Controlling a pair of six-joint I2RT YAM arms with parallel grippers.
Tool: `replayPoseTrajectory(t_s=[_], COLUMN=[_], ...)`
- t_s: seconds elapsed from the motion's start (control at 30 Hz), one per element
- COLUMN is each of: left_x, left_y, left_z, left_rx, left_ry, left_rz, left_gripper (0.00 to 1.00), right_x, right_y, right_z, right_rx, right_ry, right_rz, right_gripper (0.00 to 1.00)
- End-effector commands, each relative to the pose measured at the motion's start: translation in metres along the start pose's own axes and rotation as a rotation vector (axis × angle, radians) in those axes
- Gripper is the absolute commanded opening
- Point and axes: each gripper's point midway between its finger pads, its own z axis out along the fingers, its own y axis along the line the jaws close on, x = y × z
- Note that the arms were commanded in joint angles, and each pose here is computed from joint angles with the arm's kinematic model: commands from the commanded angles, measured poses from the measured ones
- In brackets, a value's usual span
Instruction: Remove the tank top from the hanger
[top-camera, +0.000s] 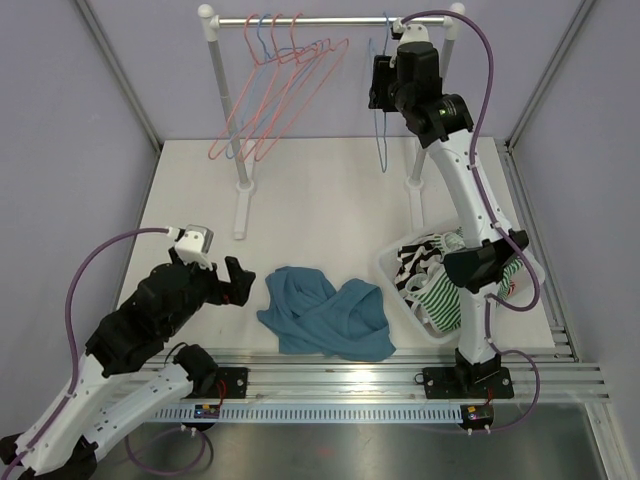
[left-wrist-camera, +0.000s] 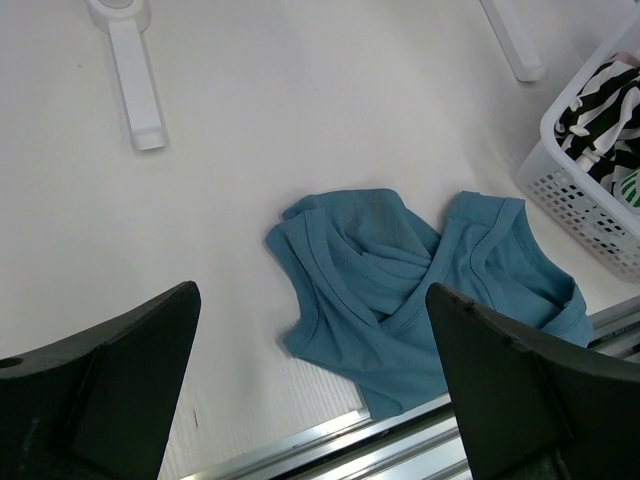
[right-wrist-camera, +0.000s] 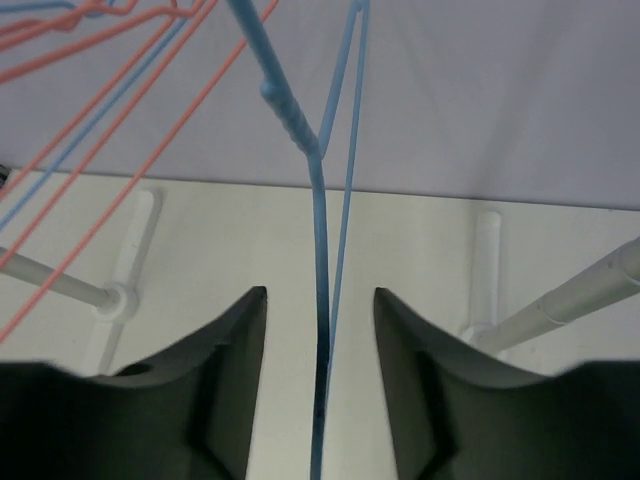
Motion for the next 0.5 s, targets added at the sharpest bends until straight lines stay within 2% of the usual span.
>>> replayPoseTrajectory(t_s=[0.0, 0.17, 0.2, 0.27, 0.3, 0.33, 0.47], left_x=[-0.011, 0.014, 0.015, 0.029, 0.036, 0.043, 0.069], left_y=[-0.004, -0.024, -0.029, -0.044, -0.052, -0.064, -0.090], left_z=[0.004, 0.033, 0.039, 0.051, 0.060, 0.063, 0.087], left_rx=[-0.006, 0.021, 0.024, 0.055, 0.074, 0.107, 0.122], left_ry=[-0.015, 0.095, 0.092, 0.122, 0.113, 0.128, 0.195], left_rz=[-0.035, -0.122, -0.134, -0.145, -0.150, -0.145, -0.089], left_gripper=[0.99, 0.99, 0.99, 0.99, 0.99, 0.99, 0.99], right_x=[-0.028, -0.053, -0.053, -0.038, -0.043, -0.038, 0.006], right_y=[0.001, 0.000, 0.000, 0.001, 0.004, 0.006, 0.013], right_z=[-0.039, -0.093, -0.104, -0.117, -0.145, -0.156, -0.216], right_rx=[-0.048, -0.094, -0.104, -0.130, -0.175, -0.201, -0.345], right_ry=[-0.046, -0.092, -0.082, -0.034, -0.045, -0.032, 0.033], right_rz=[0.021, 0.044, 0.043, 0.042, 0.053, 0.052, 0.058], right_gripper=[0.59, 0.78, 0.98, 1.00, 1.00, 0.99, 0.99])
